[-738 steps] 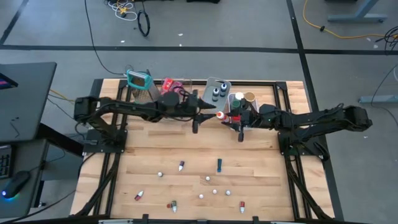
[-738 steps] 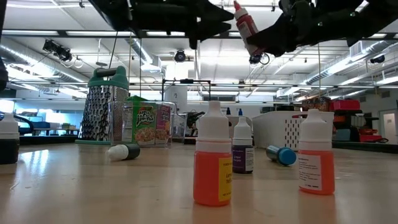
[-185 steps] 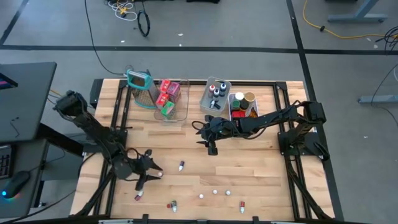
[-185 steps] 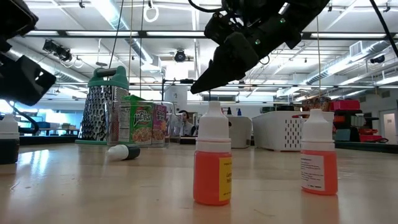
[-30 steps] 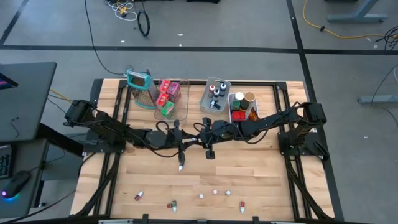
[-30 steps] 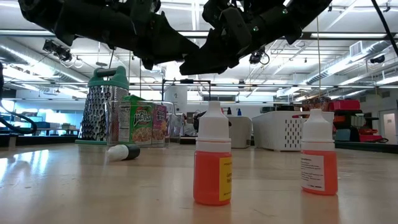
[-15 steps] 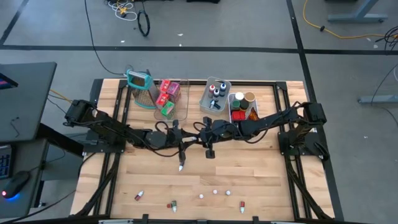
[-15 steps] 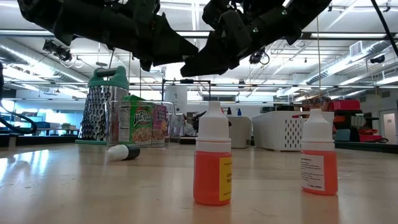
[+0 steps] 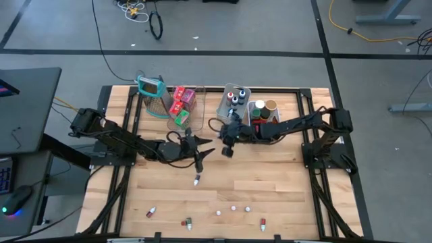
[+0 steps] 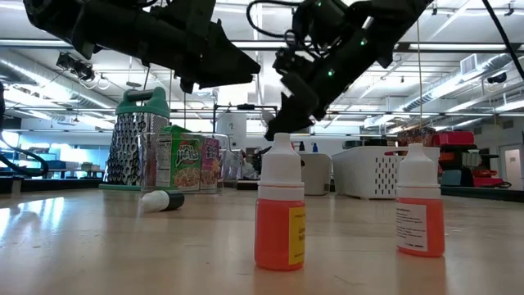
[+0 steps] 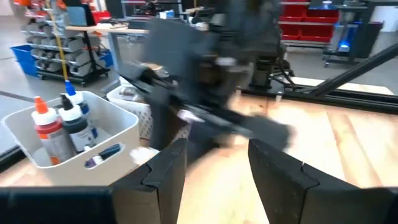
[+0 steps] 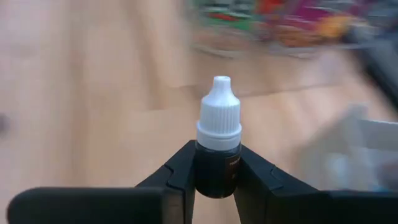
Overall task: Pick & Place Kitchen Items
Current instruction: Put the small brown food coloring bottle into the gray bin
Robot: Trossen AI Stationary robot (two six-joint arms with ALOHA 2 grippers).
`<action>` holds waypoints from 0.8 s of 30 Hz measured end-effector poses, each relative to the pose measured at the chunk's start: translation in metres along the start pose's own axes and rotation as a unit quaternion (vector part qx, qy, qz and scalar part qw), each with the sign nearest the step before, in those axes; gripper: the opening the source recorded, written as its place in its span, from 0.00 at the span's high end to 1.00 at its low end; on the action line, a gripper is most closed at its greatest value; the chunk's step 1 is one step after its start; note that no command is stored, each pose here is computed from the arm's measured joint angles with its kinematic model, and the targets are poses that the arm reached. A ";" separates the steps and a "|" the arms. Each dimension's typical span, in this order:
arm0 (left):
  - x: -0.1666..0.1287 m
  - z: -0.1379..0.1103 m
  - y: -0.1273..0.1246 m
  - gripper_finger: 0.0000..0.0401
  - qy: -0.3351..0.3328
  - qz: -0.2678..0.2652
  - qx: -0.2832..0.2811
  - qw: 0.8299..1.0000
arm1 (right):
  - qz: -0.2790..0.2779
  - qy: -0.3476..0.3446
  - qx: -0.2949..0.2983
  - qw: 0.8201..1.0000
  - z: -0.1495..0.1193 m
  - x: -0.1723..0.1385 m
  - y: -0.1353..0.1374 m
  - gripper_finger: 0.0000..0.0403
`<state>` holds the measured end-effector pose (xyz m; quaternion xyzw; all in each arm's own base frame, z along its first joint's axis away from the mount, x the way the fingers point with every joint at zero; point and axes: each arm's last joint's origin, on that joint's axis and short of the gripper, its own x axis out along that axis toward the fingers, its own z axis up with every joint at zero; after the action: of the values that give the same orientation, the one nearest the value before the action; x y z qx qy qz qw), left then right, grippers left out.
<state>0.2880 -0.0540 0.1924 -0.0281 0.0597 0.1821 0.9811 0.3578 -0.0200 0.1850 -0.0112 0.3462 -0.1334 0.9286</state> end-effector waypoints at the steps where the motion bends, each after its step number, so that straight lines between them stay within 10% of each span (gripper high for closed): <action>1: 0.000 0.000 0.000 0.54 0.001 -0.006 -0.003 1.000 | -0.021 0.002 0.004 1.000 0.000 0.001 -0.005 0.79; 11: 0.000 0.000 -0.001 0.54 0.004 -0.023 -0.054 0.998 | -0.205 0.022 0.066 0.976 -0.005 0.008 -0.086 0.79; 24: -0.002 -0.005 -0.007 0.54 0.038 -0.094 -0.047 0.994 | -0.119 0.068 0.100 0.986 -0.026 0.024 -0.130 0.77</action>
<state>0.2880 -0.0620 0.1877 -0.0863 0.0850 0.0900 0.9885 0.3268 -0.1494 0.1645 0.0498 0.3898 -0.2770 0.8768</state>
